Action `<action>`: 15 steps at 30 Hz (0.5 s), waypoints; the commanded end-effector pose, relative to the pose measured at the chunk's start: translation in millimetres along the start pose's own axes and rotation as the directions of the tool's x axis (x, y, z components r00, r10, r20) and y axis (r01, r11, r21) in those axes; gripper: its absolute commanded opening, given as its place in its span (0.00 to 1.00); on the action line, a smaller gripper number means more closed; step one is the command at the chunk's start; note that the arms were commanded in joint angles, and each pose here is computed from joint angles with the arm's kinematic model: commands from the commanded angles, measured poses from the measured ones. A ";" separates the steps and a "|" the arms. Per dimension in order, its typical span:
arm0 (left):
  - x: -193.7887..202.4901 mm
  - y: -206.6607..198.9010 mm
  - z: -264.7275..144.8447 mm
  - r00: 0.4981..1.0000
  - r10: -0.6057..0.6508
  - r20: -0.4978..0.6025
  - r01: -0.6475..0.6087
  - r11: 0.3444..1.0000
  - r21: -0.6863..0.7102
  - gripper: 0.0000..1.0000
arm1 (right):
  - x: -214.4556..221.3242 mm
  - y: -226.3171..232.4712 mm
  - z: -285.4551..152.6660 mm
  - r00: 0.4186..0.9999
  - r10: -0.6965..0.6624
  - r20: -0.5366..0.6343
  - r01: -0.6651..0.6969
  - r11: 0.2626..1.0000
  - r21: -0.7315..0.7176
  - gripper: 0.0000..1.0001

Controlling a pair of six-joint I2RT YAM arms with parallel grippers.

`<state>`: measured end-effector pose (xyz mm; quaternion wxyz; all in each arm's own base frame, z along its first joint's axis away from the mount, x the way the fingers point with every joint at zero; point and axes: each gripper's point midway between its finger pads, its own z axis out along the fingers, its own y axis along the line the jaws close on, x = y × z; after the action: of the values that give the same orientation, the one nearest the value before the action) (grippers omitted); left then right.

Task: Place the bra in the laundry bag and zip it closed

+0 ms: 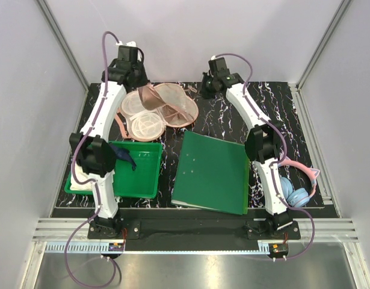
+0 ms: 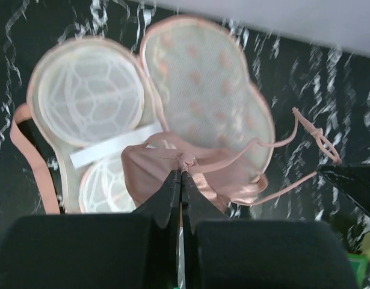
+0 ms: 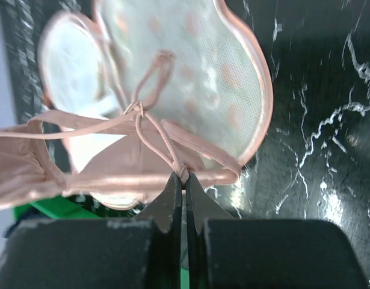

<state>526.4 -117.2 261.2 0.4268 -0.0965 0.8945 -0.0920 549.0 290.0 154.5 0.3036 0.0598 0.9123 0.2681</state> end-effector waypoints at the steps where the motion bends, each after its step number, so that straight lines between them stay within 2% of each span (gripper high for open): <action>1: -46.9 -17.1 -25.4 0.976 -0.105 0.191 0.082 0.989 0.127 0.00 | -40.9 29.5 -43.8 0.993 0.032 0.110 -0.025 0.998 -0.063 0.00; 2: -23.4 -5.1 -11.8 0.982 -0.117 0.149 0.100 0.988 0.114 0.00 | -37.9 28.5 -42.6 0.994 0.036 0.099 -0.030 0.998 -0.063 0.00; 4: -37.4 -2.0 -23.1 0.957 -0.147 0.248 0.109 0.981 0.161 0.00 | -21.2 20.0 -35.3 0.997 0.062 0.048 -0.059 0.997 -0.045 0.00; 5: -0.5 11.9 -4.9 0.972 -0.147 0.185 0.122 0.983 0.137 0.00 | -14.9 18.4 -32.5 0.997 0.069 0.027 -0.067 0.997 -0.048 0.00; 7: -3.8 21.5 -8.6 0.951 -0.178 0.253 0.139 0.976 0.167 0.00 | 4.3 16.8 -23.1 0.995 0.084 -0.044 -0.087 0.994 -0.071 0.00; 8: 23.8 28.5 2.0 0.963 -0.177 0.201 0.142 0.974 0.176 0.00 | 11.1 17.6 -20.1 0.994 0.086 -0.066 -0.091 0.993 -0.075 0.00; 10: 28.2 39.5 3.0 0.955 -0.199 0.221 0.158 0.969 0.189 0.00 | 18.4 18.2 -15.6 0.992 0.088 -0.094 -0.097 0.991 -0.089 0.00; 11: 46.8 46.5 8.7 0.961 -0.199 0.193 0.163 0.969 0.187 0.00 | 20.2 19.7 -14.5 0.991 0.090 -0.102 -0.100 0.990 -0.096 0.00; 15: 50.5 56.8 7.1 0.959 -0.212 0.187 0.179 0.968 0.178 0.00 | 20.1 22.0 -10.6 0.991 0.075 -0.108 -0.087 0.990 -0.115 0.04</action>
<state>471.4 -73.6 133.3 0.4116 -0.1713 0.8836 -0.1433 525.6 294.3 137.8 0.2358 0.0861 0.9196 0.3021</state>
